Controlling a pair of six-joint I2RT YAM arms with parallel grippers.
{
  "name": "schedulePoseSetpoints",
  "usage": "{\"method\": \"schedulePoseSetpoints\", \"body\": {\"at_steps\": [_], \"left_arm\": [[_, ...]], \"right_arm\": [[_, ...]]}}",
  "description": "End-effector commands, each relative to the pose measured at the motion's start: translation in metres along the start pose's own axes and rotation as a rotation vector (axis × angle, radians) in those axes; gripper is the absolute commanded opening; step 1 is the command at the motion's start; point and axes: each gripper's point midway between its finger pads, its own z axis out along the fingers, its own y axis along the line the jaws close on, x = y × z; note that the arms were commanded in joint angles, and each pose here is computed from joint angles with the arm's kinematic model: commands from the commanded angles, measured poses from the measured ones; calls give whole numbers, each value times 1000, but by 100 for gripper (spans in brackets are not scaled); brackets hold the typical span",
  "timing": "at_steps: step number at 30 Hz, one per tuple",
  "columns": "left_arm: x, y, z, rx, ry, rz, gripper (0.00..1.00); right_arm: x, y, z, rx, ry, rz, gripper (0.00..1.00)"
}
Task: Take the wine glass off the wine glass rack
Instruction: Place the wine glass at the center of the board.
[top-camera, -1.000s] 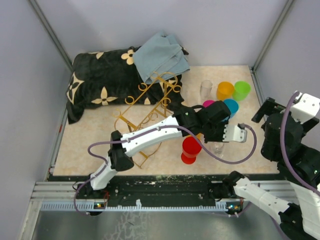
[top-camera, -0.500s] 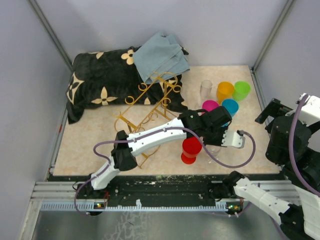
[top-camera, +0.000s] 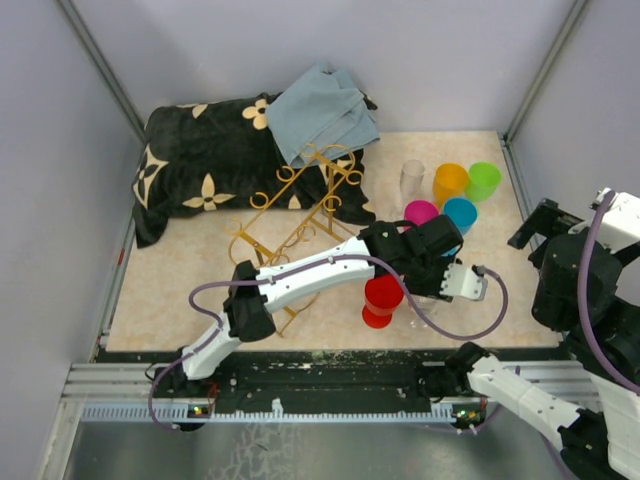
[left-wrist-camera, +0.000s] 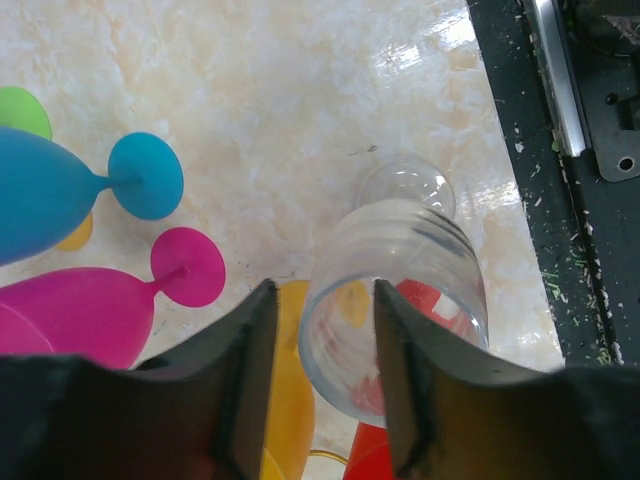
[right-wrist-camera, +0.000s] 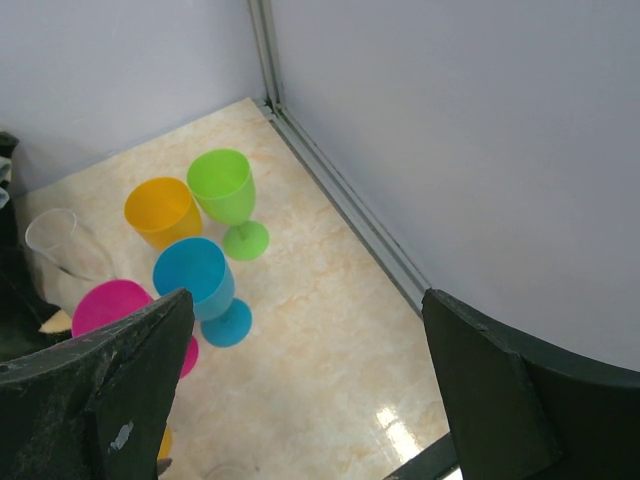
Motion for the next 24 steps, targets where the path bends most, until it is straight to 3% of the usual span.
{"method": "schedulePoseSetpoints", "body": {"at_steps": [1, 11, 24], "left_arm": [[2, 3, 4, -15, 14, 18, 53], [-39, 27, -32, -127, -117, 42, 72], [-84, 56, -97, -293, -263, 82, 79]], "right_arm": [[1, 1, 0, -10, -5, 16, 96], [3, 7, 1, -27, -1, 16, 96], [-12, 4, 0, -12, -40, 70, 97]]}}
